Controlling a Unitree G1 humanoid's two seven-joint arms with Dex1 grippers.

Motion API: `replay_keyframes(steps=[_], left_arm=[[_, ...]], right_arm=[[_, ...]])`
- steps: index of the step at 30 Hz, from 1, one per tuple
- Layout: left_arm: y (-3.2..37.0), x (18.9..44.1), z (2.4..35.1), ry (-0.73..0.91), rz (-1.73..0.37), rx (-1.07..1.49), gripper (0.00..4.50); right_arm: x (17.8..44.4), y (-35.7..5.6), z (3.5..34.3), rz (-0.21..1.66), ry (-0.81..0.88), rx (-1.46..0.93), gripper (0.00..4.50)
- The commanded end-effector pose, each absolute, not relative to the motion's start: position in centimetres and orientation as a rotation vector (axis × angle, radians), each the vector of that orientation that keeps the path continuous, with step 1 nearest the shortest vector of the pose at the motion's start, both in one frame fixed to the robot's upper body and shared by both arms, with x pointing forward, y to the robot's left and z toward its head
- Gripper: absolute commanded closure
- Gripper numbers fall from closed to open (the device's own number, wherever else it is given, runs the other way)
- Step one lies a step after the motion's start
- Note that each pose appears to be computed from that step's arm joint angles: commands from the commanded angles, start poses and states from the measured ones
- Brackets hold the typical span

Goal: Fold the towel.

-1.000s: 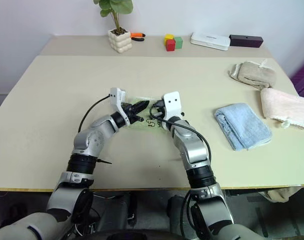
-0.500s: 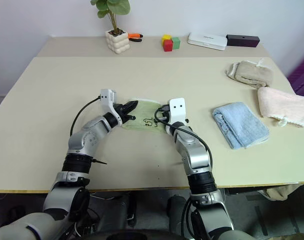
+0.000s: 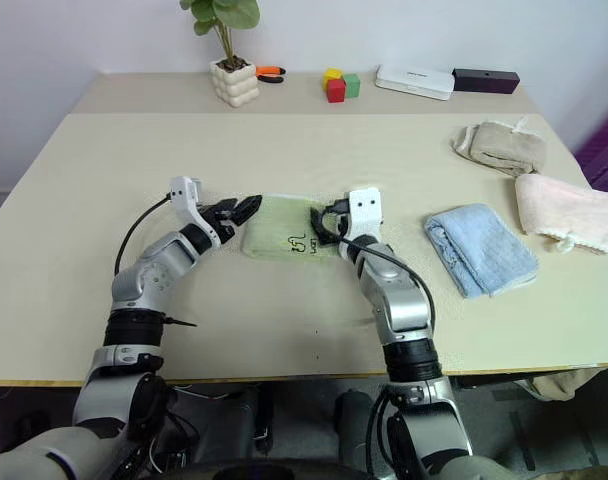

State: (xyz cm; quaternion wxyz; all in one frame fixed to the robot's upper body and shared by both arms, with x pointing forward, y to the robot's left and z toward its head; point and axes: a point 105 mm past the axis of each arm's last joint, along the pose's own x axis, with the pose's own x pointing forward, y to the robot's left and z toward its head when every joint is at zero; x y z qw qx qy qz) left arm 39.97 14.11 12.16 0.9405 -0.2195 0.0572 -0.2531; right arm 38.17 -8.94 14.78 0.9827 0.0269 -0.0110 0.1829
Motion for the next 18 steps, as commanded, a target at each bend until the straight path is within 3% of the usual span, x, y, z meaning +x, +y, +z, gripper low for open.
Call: replay_keyframes(steps=[1,7,18], left_arm=[[16.9,40.0,14.3,0.103,-0.558,-0.483,0.04],[16.1,36.4,15.3,0.338,-0.864,-0.764,0.04],[13.3,33.5,11.7,0.641,-0.974,-0.733,0.04]], right_arm=[[38.0,-9.4,17.2,0.412,-0.114,0.042,0.0],[38.4,-10.6,17.0,0.427,-0.096,0.041,0.0],[38.5,-10.5,16.7,0.432,-0.094,-0.021,0.0]])
